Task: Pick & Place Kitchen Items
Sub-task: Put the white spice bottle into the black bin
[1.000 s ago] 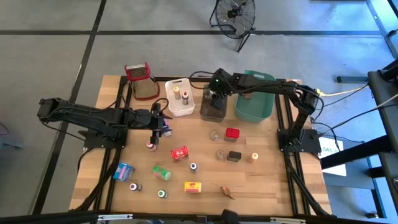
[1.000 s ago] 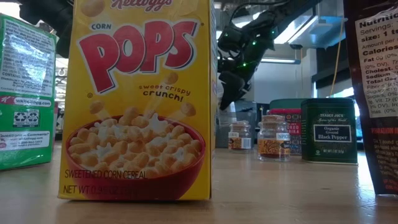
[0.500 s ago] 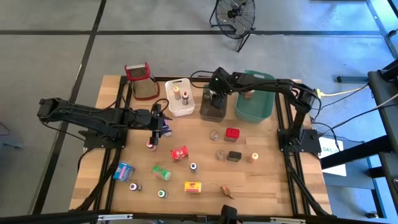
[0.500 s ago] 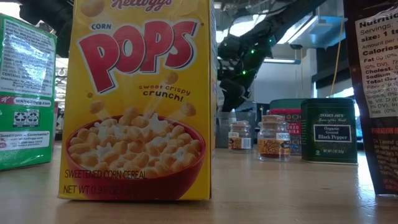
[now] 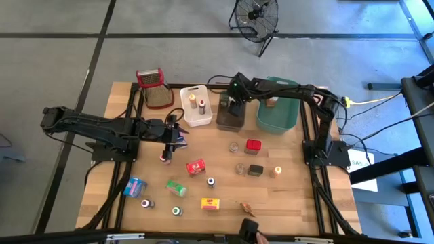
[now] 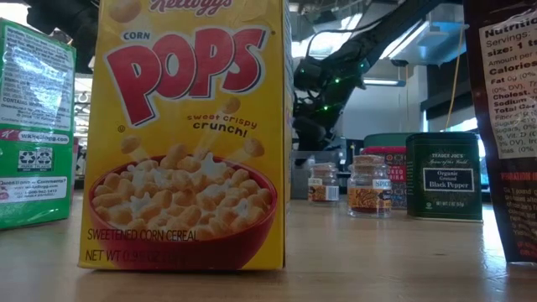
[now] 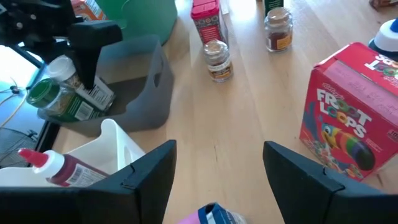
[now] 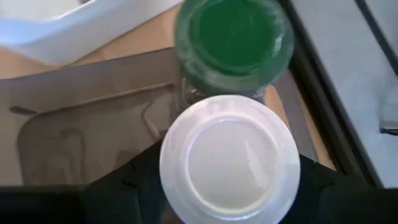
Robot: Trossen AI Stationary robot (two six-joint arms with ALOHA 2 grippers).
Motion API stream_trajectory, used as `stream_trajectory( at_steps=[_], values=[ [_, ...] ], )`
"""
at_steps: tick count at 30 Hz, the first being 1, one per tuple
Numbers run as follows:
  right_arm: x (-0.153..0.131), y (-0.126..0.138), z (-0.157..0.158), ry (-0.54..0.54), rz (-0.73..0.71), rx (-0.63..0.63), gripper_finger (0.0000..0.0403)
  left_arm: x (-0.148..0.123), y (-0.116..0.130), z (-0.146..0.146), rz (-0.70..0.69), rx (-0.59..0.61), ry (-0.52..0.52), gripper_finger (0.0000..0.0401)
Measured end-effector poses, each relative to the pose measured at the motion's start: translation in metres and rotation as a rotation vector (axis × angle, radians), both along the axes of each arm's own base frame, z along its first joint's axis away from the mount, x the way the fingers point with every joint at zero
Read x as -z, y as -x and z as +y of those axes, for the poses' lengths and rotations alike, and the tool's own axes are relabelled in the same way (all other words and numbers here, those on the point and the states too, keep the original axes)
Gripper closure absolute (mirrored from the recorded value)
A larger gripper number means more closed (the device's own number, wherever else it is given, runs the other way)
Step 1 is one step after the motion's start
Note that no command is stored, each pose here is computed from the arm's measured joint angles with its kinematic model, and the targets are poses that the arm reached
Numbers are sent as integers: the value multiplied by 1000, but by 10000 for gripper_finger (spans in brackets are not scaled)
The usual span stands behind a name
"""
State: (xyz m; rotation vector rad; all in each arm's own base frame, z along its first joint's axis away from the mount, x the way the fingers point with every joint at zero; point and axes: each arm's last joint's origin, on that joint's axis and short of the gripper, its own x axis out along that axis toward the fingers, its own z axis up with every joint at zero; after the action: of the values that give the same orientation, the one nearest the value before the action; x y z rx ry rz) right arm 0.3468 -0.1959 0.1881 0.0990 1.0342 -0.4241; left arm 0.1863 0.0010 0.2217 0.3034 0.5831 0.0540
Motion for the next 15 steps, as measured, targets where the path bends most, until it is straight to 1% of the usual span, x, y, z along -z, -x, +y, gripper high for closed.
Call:
stream_trajectory(
  at_steps=[2,4,11,15],
  values=[
    [0,0,-1,18,6,23,173,1,0,0,8,-3,4,166],
    [0,1,-1,24,13,20,165,2,1,0,21,-7,11,166],
    [0,0,-1,17,5,25,118,4,2,0,39,-18,27,166],
    [-3,1,-2,14,10,91,95,4,3,0,41,-21,37,166]
  ],
)
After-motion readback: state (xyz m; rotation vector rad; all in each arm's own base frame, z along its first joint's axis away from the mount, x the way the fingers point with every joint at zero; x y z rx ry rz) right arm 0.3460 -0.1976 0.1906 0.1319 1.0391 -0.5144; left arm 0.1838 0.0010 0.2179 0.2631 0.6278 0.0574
